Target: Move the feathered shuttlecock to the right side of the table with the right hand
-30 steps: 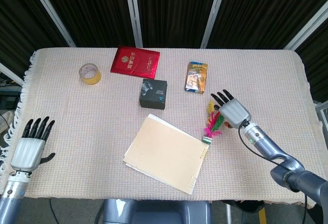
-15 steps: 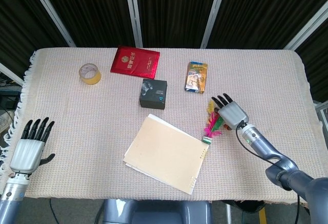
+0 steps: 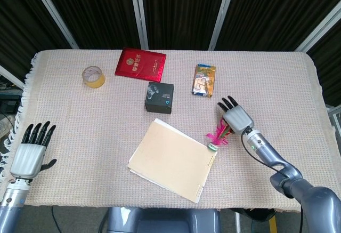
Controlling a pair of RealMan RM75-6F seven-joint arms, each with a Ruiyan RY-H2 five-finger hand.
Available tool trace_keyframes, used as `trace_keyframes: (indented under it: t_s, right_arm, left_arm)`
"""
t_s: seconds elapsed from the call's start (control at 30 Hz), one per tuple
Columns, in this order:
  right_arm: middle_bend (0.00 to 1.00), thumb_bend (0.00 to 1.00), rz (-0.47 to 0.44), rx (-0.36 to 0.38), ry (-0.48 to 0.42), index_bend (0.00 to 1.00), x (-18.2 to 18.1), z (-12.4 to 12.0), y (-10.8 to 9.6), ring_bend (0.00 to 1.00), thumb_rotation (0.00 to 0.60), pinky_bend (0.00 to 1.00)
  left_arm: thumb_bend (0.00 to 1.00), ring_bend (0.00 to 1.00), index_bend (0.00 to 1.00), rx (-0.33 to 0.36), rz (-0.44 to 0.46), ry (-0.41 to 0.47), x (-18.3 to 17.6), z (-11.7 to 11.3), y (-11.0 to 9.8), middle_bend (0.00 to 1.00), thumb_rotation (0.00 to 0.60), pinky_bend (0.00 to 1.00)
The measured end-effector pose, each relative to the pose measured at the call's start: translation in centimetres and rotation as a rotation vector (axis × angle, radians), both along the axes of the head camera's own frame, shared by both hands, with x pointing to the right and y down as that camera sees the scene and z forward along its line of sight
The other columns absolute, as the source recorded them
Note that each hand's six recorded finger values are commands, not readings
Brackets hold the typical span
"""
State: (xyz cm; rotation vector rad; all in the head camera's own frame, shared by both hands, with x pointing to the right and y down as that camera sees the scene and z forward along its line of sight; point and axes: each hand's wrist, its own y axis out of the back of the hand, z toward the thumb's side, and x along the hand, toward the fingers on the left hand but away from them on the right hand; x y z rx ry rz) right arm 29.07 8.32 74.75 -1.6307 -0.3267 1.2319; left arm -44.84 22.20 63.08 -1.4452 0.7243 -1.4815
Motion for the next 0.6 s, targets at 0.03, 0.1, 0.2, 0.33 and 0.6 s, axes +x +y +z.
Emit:
trace_keyframes:
  t_s: [0.03, 0.1, 0.2, 0.33, 0.6]
  right_arm:
    - [0.13, 0.29, -0.001, 0.015, -0.010, 0.78, 0.0, -0.3, 0.1, 0.00, 0.600, 0.00]
    - [0.13, 0.30, -0.003, 0.042, -0.025, 0.78, 0.0, -0.9, 0.2, 0.00, 0.600, 0.00]
    - [0.14, 0.30, -0.008, 0.098, -0.052, 0.78, 0.2, -2.3, 0.5, 0.00, 0.600, 0.00]
    - [0.14, 0.30, -0.011, 0.166, -0.078, 0.77, 0.5, -4.7, 1.4, 0.00, 0.600, 0.00]
    - [0.14, 0.30, -0.011, 0.268, -0.073, 0.73, 1.2, -10.0, 4.2, 0.00, 0.600, 0.00]
  left_arm:
    - [0.09, 0.00, 0.00, -0.001, -0.001, 0.003, 0.0, 0.0, 0.0, 0.00, 0.563, 0.00]
    - [0.09, 0.00, 0.00, -0.004, -0.003, 0.009, -0.1, 0.0, 0.0, 0.00, 0.561, 0.00]
    - [0.09, 0.00, 0.00, -0.012, -0.006, 0.022, -0.1, 0.0, 0.0, 0.00, 0.560, 0.00]
    - [0.09, 0.00, 0.00, -0.033, -0.010, 0.039, -0.2, 0.1, 0.0, 0.00, 0.561, 0.00]
    - [0.09, 0.00, 0.00, -0.060, 0.007, 0.071, -0.1, -0.1, 0.2, 0.00, 0.565, 0.00]
